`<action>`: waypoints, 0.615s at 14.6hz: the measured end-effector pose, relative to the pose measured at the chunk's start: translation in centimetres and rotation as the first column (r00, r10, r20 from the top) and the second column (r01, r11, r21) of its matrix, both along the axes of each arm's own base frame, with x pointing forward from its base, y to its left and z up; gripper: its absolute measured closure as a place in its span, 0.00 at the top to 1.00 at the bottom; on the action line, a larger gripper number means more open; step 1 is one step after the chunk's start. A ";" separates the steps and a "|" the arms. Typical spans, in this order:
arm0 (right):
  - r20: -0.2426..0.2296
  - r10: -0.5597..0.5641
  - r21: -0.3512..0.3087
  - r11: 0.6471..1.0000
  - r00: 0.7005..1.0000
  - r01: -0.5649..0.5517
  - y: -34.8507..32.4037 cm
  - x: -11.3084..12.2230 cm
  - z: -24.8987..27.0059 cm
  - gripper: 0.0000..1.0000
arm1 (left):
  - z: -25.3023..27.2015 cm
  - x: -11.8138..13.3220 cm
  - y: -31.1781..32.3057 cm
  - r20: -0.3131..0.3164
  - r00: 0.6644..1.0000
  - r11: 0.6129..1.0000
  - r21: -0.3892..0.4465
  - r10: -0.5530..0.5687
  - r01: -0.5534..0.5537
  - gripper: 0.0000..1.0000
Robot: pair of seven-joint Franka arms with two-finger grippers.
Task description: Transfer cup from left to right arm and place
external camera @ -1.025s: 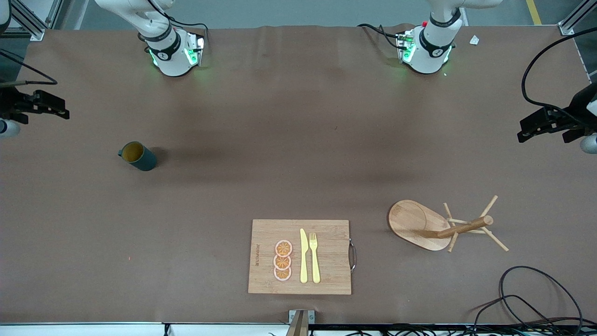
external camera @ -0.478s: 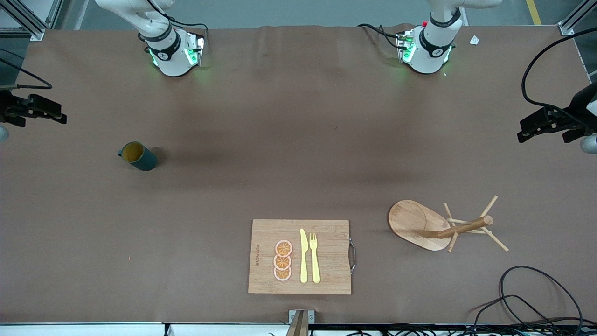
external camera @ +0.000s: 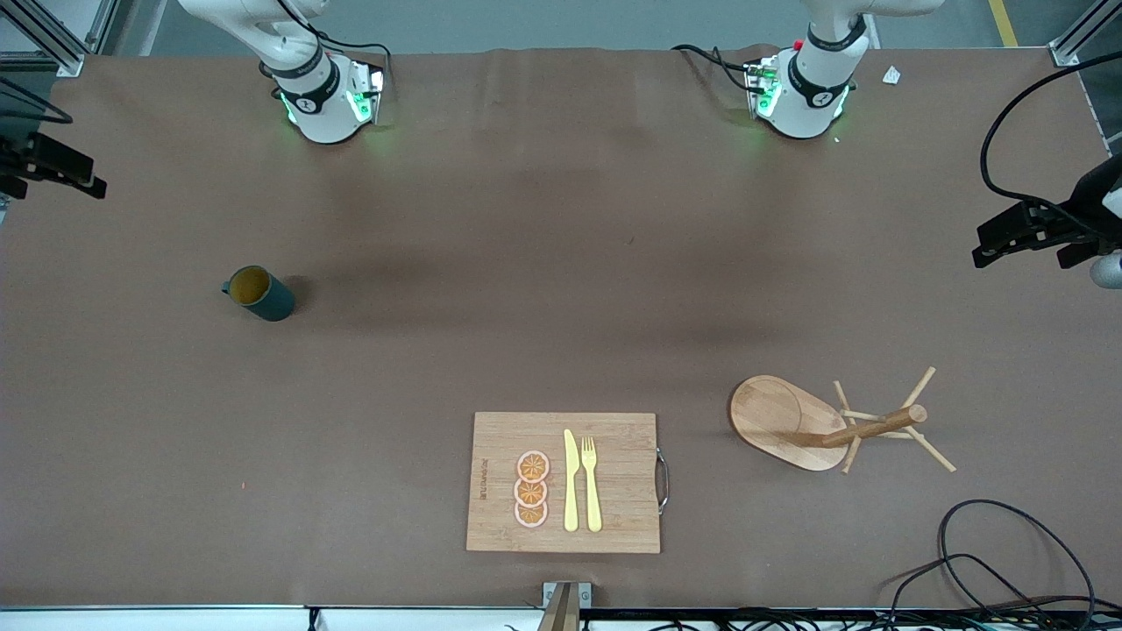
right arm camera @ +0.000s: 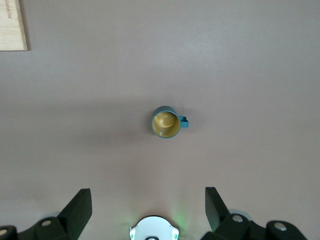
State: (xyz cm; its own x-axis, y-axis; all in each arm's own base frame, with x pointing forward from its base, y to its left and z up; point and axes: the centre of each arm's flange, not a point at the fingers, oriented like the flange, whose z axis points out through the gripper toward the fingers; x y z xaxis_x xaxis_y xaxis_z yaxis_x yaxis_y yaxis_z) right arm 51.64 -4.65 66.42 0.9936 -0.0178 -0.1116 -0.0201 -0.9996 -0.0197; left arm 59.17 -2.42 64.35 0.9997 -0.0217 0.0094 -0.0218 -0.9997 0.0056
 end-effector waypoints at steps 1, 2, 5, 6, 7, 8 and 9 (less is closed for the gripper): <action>0.009 -0.001 0.001 1.000 1.000 0.001 0.0 -0.4 0.5 1.00 | 0.0 0.0 0.0 0.000 1.000 1.000 0.000 0.000 0.000 1.00; 0.015 -0.001 0.001 1.000 1.000 0.001 -0.1 -0.7 0.8 1.00 | 0.0 0.0 0.0 0.000 1.000 1.000 0.000 0.000 0.000 1.00; 0.022 -0.002 0.003 1.000 1.000 0.002 0.0 -1.0 1.2 1.00 | 0.0 0.0 0.0 0.000 1.000 1.000 0.000 0.000 0.000 1.00; 0.021 -0.002 0.003 1.000 1.000 0.002 0.0 -1.0 1.1 1.00 | 0.0 0.0 0.0 0.000 1.000 1.000 0.000 0.000 0.000 1.00; 0.019 -0.002 0.004 1.000 1.000 0.002 0.0 -1.0 1.0 1.00 | 0.0 0.0 0.0 0.000 1.000 1.000 0.000 0.000 0.000 1.00; 0.017 -0.002 0.004 1.000 1.000 0.002 0.0 -1.0 0.9 1.00 | 0.0 0.0 0.0 0.000 1.000 1.000 0.000 0.000 0.000 1.00; 0.017 -0.002 0.005 1.000 1.000 0.002 0.0 -1.0 0.9 1.00 | 0.0 0.0 0.0 0.000 1.000 1.000 0.000 0.000 0.000 1.00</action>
